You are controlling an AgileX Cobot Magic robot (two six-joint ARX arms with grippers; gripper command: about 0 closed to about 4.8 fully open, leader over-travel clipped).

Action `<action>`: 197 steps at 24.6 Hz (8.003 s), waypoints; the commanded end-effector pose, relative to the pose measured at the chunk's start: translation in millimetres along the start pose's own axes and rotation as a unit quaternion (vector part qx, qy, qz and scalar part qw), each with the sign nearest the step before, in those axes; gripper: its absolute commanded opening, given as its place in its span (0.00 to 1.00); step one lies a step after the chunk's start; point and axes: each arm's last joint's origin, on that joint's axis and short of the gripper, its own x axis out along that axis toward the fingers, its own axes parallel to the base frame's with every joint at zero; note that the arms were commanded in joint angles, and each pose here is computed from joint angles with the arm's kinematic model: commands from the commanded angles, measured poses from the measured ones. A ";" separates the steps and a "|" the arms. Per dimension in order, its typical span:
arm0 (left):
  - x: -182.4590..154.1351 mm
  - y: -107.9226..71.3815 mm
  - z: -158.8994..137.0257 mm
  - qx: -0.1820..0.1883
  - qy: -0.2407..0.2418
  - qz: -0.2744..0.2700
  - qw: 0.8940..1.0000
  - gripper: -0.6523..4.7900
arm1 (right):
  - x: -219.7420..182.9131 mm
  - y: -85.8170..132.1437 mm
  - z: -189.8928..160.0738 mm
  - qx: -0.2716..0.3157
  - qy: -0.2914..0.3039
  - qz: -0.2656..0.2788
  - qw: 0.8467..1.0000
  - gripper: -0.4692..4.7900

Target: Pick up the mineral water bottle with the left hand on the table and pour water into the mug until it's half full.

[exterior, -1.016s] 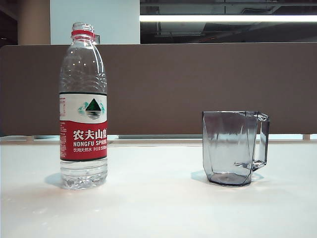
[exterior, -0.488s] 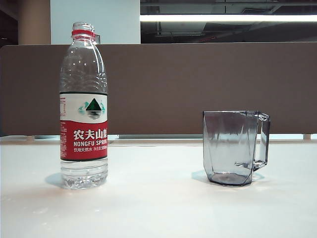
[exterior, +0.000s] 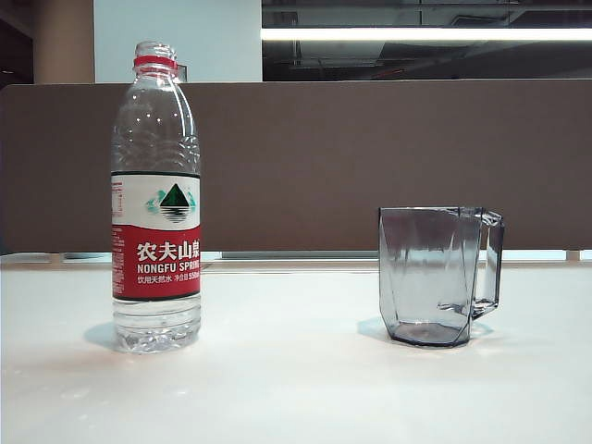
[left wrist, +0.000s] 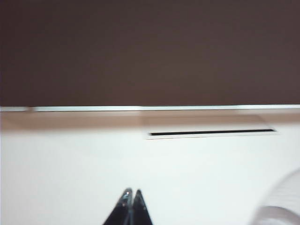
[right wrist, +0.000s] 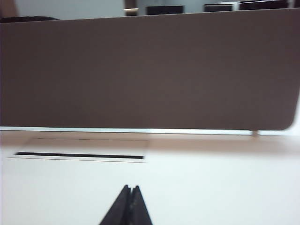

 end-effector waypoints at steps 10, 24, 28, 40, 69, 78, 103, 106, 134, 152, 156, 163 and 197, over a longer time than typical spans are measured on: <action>20.5 -28.8 12.0 -0.002 0.015 -0.115 0.993 0.11 | 19.6 34.5 27.7 0.008 0.059 0.109 0.992 0.08; 23.5 -34.8 3.0 -0.001 0.056 -0.218 0.974 1.00 | -0.8 72.1 24.4 -0.020 0.120 0.216 0.969 0.08; 29.8 -35.3 -2.2 -0.003 0.078 -0.217 0.973 1.00 | -2.9 76.2 22.9 -0.024 0.127 0.235 0.963 0.08; 70.7 -42.5 -24.0 -0.005 0.111 -0.277 0.954 1.00 | -8.8 77.1 11.7 -0.040 0.186 0.263 0.946 0.09; 116.4 -62.2 -72.0 0.003 0.121 -0.347 0.930 1.00 | -9.4 77.5 10.7 -0.041 0.191 0.274 0.942 0.09; 118.8 -62.5 -77.3 -0.002 0.129 -0.348 0.929 1.00 | -9.4 77.4 10.7 -0.041 0.192 0.273 0.942 0.09; 119.2 -62.5 -77.3 -0.001 0.126 -0.348 0.929 0.60 | -9.4 77.4 10.6 -0.041 0.192 0.274 0.942 0.09; 119.2 -62.5 -77.4 -0.001 0.127 -0.347 0.929 0.60 | -9.3 77.5 10.6 -0.041 0.192 0.274 0.942 0.09; 151.9 -91.3 -33.5 0.081 0.116 -0.249 0.958 0.60 | -10.4 76.7 7.8 -0.048 0.206 0.273 0.939 0.09; 172.6 -152.2 -32.8 0.204 0.139 -0.244 0.938 0.60 | -11.0 76.1 6.0 -0.053 0.214 0.272 0.937 0.09; 183.0 -157.5 -35.5 0.218 0.148 -0.241 0.934 0.60 | -10.9 76.0 6.0 -0.053 0.214 0.271 0.937 0.09; 199.3 -171.8 -21.9 0.263 0.133 -0.248 0.923 0.60 | -10.9 76.0 6.0 -0.053 0.214 0.270 0.937 0.09; 199.4 -209.4 -45.4 0.540 0.104 -0.181 0.815 0.60 | -12.6 74.5 1.4 -0.066 0.237 0.267 0.932 0.09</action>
